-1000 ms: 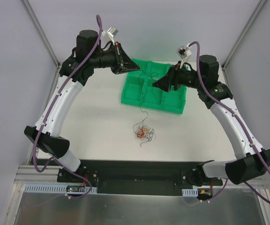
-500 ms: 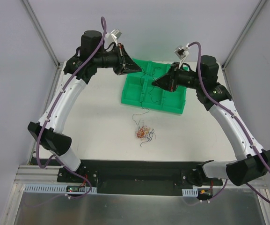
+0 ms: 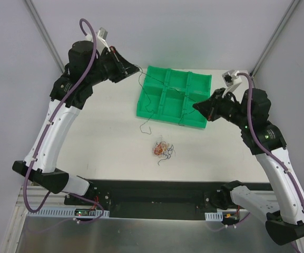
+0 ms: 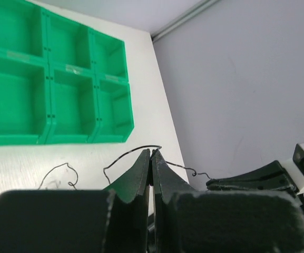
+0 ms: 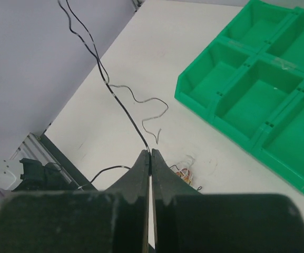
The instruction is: Untangle the cables
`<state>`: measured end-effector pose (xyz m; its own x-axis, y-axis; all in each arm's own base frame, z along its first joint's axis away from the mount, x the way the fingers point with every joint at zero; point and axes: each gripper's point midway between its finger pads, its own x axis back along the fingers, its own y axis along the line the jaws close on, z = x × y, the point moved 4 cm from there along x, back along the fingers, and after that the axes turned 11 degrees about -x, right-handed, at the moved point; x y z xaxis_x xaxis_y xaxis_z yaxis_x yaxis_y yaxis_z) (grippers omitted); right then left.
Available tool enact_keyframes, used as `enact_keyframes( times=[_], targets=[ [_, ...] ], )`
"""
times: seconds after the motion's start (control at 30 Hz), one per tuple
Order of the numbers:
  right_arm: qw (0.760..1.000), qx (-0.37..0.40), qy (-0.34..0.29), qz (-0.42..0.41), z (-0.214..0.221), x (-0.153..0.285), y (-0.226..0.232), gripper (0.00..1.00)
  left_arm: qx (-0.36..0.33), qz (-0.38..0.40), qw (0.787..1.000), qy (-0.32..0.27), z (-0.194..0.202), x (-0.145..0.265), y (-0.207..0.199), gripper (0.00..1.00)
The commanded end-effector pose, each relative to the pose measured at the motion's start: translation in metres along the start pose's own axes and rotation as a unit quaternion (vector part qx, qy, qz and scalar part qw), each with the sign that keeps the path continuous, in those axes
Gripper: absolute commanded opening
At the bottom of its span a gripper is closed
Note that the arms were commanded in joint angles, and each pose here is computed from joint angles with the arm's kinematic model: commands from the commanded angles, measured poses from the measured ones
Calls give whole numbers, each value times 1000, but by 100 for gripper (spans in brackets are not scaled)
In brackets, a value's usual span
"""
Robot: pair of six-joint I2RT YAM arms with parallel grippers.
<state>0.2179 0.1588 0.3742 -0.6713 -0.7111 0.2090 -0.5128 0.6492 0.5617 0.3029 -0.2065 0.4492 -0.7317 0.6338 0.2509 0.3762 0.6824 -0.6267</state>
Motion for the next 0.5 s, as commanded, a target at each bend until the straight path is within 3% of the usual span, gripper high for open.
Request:
enact_keyframes(
  times=[0.0,0.2,0.37,0.47],
  targets=[
    [998,-17,9,59,14,5,-21,0,-34,-30,997,-65,-30,0,3,0],
    [998,-12,32,60,26,7,-24,0,-39,-19,997,-65,-34,-1,-1,0],
    [989,0,33,142,36,14,-53,0,-67,-7,994,-81,-46,5,-10,0],
    [988,8,46,144,40,13,-55,0,-83,16,992,-92,-55,12,-22,0]
  ],
)
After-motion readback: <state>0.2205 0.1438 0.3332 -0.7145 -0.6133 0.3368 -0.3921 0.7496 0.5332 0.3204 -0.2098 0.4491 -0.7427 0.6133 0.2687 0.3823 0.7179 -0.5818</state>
